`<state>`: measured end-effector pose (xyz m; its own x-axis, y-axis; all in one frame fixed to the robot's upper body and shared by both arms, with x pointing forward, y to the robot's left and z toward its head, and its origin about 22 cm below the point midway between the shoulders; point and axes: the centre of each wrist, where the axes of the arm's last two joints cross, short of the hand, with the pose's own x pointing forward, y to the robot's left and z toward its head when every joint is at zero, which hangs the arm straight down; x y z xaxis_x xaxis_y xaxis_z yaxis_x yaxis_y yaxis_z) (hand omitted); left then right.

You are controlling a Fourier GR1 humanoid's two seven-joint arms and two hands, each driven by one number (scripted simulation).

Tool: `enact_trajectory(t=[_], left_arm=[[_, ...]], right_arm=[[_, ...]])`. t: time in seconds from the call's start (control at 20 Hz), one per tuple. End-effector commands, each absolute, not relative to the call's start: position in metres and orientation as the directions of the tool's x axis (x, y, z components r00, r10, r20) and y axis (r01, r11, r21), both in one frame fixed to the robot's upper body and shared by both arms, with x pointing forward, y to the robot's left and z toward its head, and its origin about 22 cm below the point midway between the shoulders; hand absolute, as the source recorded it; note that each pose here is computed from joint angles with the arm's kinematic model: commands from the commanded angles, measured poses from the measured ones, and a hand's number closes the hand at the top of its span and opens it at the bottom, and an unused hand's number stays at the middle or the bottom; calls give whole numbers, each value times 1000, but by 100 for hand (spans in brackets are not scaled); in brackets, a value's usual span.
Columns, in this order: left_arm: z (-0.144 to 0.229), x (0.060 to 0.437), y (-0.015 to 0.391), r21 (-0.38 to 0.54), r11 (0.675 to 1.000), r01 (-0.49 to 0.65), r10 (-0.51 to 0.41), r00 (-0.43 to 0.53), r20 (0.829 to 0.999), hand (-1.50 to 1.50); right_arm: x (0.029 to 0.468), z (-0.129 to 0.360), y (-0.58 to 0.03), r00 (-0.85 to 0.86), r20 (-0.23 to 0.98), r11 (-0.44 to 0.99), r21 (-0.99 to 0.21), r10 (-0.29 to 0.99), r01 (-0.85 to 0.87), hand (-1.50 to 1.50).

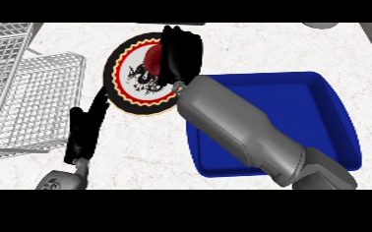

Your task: Pick the pear from the tray and place it in the plate

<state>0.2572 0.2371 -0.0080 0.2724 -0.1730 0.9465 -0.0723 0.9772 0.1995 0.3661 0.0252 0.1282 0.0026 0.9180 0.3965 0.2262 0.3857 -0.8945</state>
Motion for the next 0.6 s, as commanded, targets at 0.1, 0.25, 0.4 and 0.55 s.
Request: enact_trajectory(t=[0.1,0.25,0.4,0.55], left_arm=[[-4,264,243,208,976,-66,-185,251,950,0],[-7,270,235,200,977,-76,-174,257,951,0],[-1,262,233,177,983,-56,-157,262,952,0],[-10,266,227,176,983,-61,-154,265,952,0]], right_arm=[[386,106,7,111,406,399,-914,907,78,150],[395,110,1,88,420,423,-906,903,-18,150],[387,85,-7,122,396,413,-892,910,-185,150],[401,76,-22,165,400,429,-873,902,-232,-150]])
